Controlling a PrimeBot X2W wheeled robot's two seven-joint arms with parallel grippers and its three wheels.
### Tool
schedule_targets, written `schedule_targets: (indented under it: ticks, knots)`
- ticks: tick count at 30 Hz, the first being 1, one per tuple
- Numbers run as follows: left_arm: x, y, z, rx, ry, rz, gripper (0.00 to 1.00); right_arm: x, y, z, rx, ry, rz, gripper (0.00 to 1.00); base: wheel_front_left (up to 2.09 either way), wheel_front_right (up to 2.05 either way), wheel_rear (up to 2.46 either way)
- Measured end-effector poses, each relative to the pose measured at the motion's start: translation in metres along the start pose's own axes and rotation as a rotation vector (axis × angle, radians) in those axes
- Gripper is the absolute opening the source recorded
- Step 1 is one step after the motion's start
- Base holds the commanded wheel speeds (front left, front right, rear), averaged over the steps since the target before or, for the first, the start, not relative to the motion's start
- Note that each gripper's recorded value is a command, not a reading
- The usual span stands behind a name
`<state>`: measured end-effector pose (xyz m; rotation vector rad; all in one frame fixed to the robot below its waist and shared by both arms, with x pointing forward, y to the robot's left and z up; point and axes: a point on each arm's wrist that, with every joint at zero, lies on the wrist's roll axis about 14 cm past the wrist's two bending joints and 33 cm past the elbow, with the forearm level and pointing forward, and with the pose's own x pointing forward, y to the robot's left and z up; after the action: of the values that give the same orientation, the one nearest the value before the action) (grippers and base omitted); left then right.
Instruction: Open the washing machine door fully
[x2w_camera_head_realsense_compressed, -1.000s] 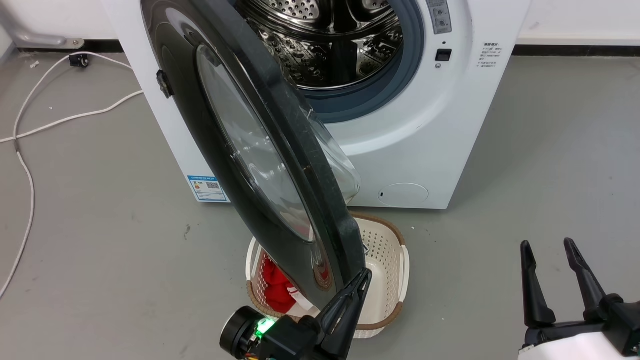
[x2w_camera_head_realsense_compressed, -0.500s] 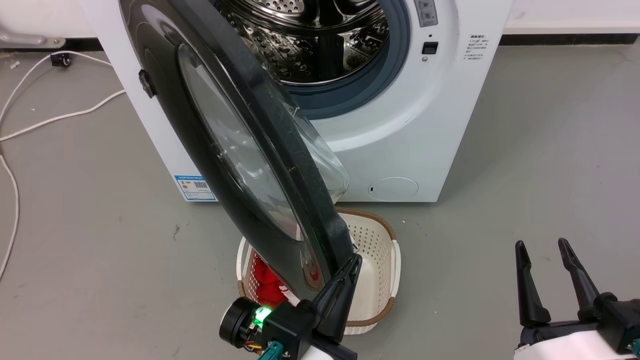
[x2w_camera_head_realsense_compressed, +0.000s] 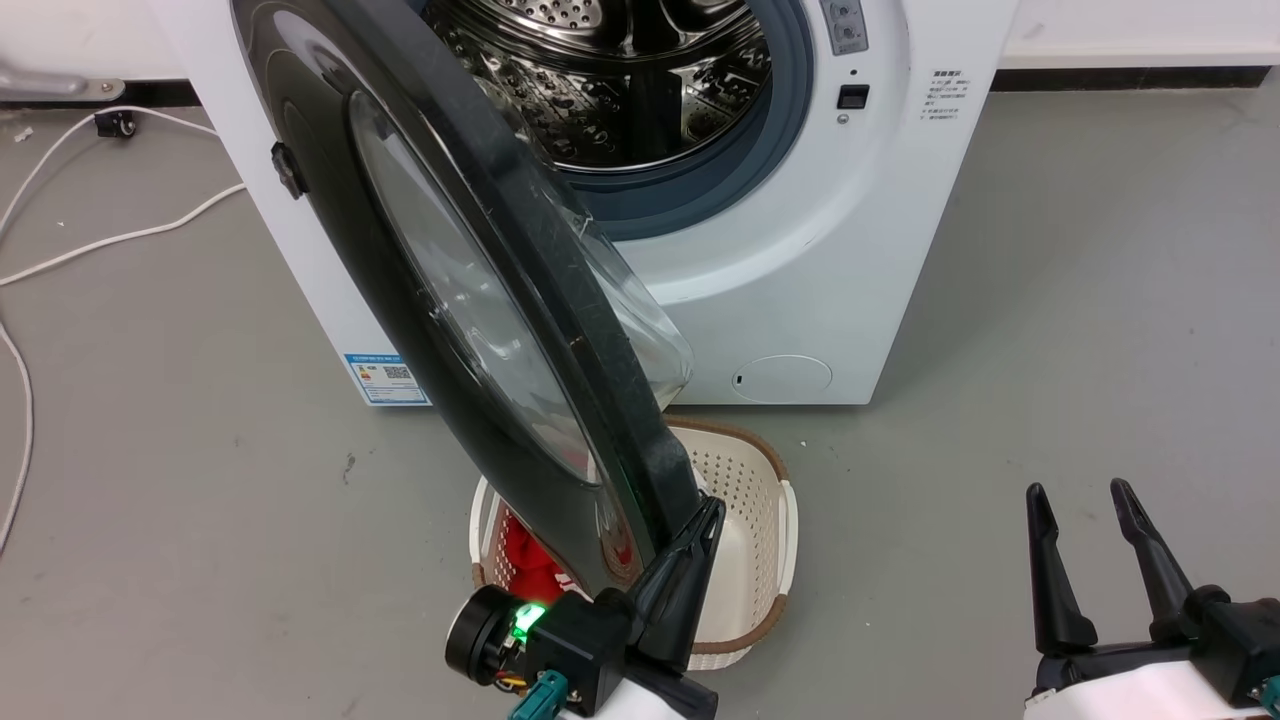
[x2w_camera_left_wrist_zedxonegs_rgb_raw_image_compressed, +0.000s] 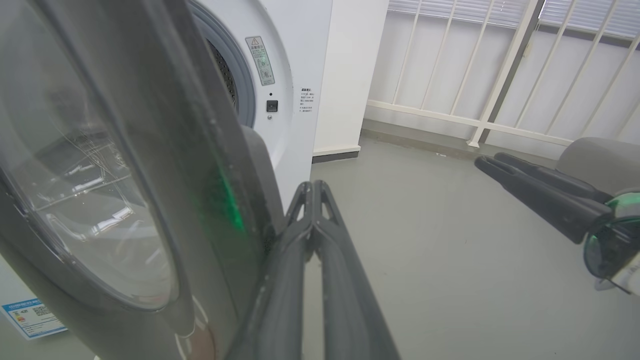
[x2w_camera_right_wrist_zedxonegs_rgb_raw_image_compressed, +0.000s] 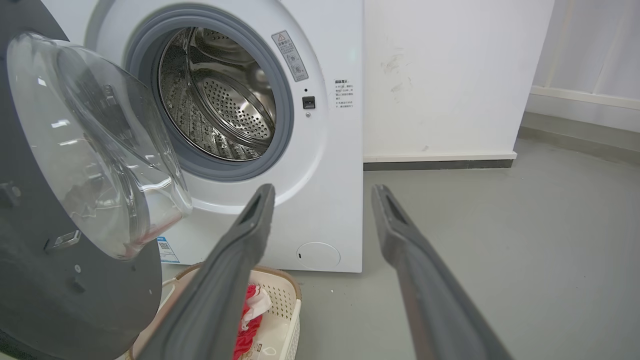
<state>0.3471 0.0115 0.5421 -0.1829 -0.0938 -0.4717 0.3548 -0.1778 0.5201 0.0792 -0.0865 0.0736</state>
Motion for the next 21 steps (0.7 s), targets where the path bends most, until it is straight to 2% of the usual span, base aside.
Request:
schedule_targets:
  ticks: [15, 21]
  knots:
    - [0.001, 0.005, 0.003, 0.017, -0.018, 0.026, 0.00, 0.000, 0.001, -0.003, 0.004, 0.006, 0.003, 1.00, 0.00, 0.00, 0.00]
    - [-0.009, 0.013, 0.005, 0.022, -0.017, 0.071, 0.00, 0.004, 0.007, -0.003, 0.010, 0.003, 0.024, 1.00, 0.00, 0.00, 0.00]
